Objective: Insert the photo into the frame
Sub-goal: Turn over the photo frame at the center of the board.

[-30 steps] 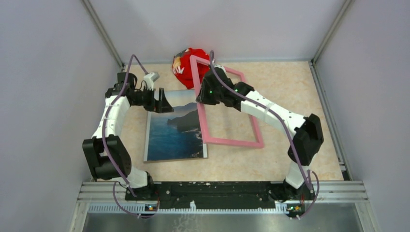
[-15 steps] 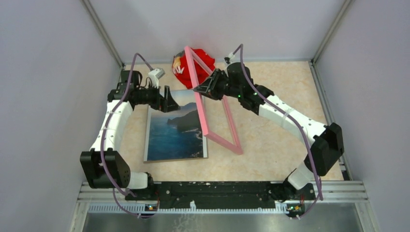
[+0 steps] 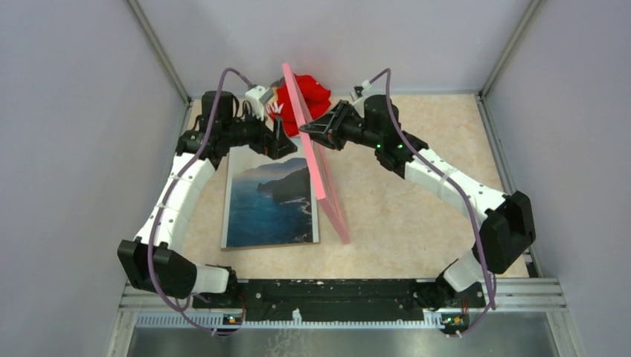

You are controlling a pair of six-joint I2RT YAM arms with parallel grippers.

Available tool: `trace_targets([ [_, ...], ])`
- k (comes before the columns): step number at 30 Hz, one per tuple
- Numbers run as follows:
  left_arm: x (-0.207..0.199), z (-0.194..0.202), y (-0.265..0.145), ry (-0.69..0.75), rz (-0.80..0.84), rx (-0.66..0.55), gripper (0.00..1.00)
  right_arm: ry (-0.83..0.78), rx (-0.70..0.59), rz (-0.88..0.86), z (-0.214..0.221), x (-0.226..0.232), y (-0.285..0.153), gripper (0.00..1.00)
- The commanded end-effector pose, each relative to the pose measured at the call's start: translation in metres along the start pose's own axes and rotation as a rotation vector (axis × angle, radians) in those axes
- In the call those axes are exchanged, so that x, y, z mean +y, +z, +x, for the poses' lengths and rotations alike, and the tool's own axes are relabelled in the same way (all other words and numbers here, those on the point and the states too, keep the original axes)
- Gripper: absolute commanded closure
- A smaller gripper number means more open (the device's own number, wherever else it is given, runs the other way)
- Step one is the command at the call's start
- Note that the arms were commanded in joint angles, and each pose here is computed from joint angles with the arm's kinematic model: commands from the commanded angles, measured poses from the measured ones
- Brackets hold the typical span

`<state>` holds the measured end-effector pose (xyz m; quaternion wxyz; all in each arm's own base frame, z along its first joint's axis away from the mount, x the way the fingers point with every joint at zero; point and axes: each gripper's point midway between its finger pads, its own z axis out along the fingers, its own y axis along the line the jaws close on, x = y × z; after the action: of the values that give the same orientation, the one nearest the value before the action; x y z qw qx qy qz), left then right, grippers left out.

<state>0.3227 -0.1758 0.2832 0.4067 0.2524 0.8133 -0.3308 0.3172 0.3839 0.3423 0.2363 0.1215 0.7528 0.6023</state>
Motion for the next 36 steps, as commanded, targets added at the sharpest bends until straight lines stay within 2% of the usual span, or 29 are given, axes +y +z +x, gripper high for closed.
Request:
trace_targets([
  [1, 0.008, -0.046, 0.007, -0.018, -0.074, -0.126, 0.02, 0.009, -0.036, -0.177, -0.012, 0.053, -0.04, 0.77],
  [4, 0.012, -0.054, 0.015, -0.016, -0.098, -0.148, 0.02, 0.038, -0.049, -0.156, -0.019, 0.038, -0.05, 0.76],
  [7, 0.011, -0.061, 0.023, 0.005, -0.103, -0.16, 0.02, 0.067, -0.068, -0.135, -0.028, 0.022, -0.061, 0.7],
  [15, 0.0, -0.085, 0.052, 0.083, -0.109, -0.166, 0.02, 0.032, -0.07, -0.068, -0.048, 0.008, -0.086, 0.4],
  [19, 0.0, -0.086, 0.066, 0.102, -0.11, -0.143, 0.02, -0.052, -0.062, 0.007, -0.057, 0.004, -0.101, 0.36],
  [22, 0.003, -0.08, 0.075, 0.099, -0.11, -0.123, 0.02, -0.114, -0.071, 0.095, -0.067, -0.001, -0.112, 0.35],
  [27, 0.025, -0.037, 0.093, 0.086, -0.15, -0.032, 0.02, -0.211, -0.115, 0.274, -0.079, -0.013, -0.137, 0.37],
  [34, 0.04, 0.018, 0.106, 0.084, -0.166, 0.074, 0.02, -0.243, -0.095, 0.456, -0.078, -0.062, -0.159, 0.48],
  [36, 0.041, 0.025, 0.107, 0.079, -0.163, 0.085, 0.02, -0.223, -0.08, 0.48, -0.075, -0.077, -0.162, 0.56],
])
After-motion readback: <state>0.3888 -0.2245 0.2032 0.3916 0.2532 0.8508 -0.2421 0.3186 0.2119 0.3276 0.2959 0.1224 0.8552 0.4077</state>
